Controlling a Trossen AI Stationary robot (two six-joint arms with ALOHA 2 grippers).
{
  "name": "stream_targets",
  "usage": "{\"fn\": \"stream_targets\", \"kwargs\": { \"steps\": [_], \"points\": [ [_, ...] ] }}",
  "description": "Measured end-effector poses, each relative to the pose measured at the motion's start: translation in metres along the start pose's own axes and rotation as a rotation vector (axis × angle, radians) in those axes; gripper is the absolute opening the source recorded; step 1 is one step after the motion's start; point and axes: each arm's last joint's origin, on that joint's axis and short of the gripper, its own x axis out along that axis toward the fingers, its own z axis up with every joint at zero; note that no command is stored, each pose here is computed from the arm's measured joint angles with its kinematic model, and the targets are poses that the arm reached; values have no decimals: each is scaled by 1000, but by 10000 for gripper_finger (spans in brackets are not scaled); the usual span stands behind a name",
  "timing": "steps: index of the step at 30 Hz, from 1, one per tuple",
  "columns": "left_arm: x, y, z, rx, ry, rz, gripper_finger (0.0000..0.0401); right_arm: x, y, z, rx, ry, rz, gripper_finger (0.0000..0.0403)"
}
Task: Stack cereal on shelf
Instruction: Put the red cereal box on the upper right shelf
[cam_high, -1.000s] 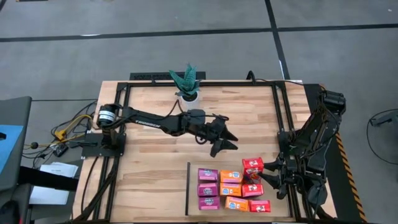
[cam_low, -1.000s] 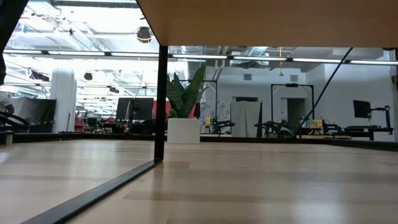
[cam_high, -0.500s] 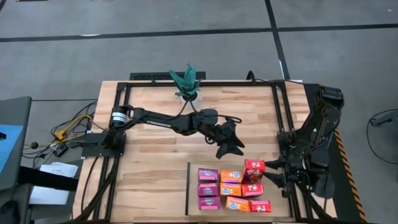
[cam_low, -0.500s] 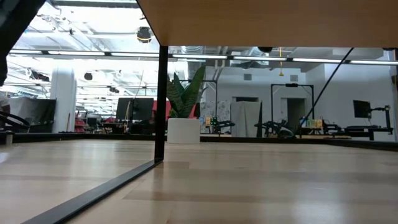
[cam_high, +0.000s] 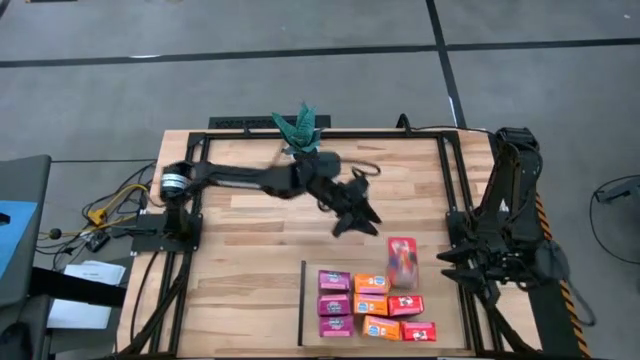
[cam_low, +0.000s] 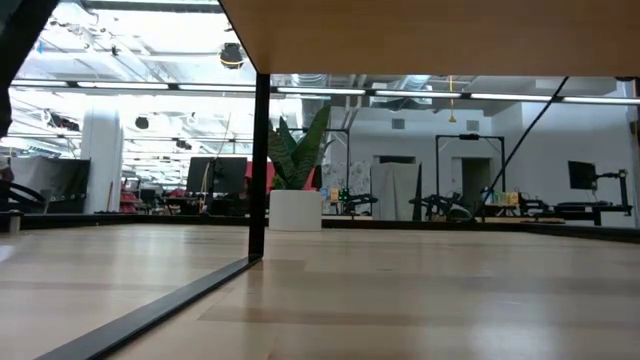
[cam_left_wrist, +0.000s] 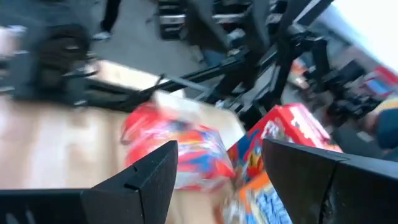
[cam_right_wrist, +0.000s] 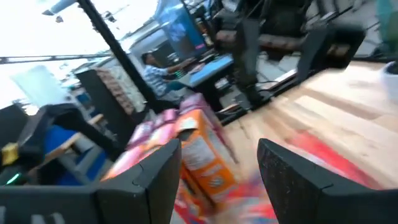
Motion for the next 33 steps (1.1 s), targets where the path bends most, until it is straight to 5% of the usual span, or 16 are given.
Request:
{"fn": "stream_targets", "kwargs": {
  "steps": [4,8,16,20,25,29,33],
  "points": [
    [-44,-31,29,104,-3,139,218,-3,11,16,4,27,87,221],
    [-84,-72,49,211,-71,334,190,-6,26,39,-55,28,143,164],
    [-138,-129,70,260,-259,522,104,-2,30,74,-159,-12,-25,13],
    [-161,-148,79,202,-392,537,59,8,18,109,-104,-56,-102,26],
    [-173,-163,80,171,-427,504,14,8,-7,136,-188,-69,-138,22],
    [-172,-168,79,143,-441,491,2,2,-28,155,-296,-49,-116,7],
    [-171,-171,78,133,-478,553,0,-3,-56,180,-339,-45,-114,40]
  ]
}}
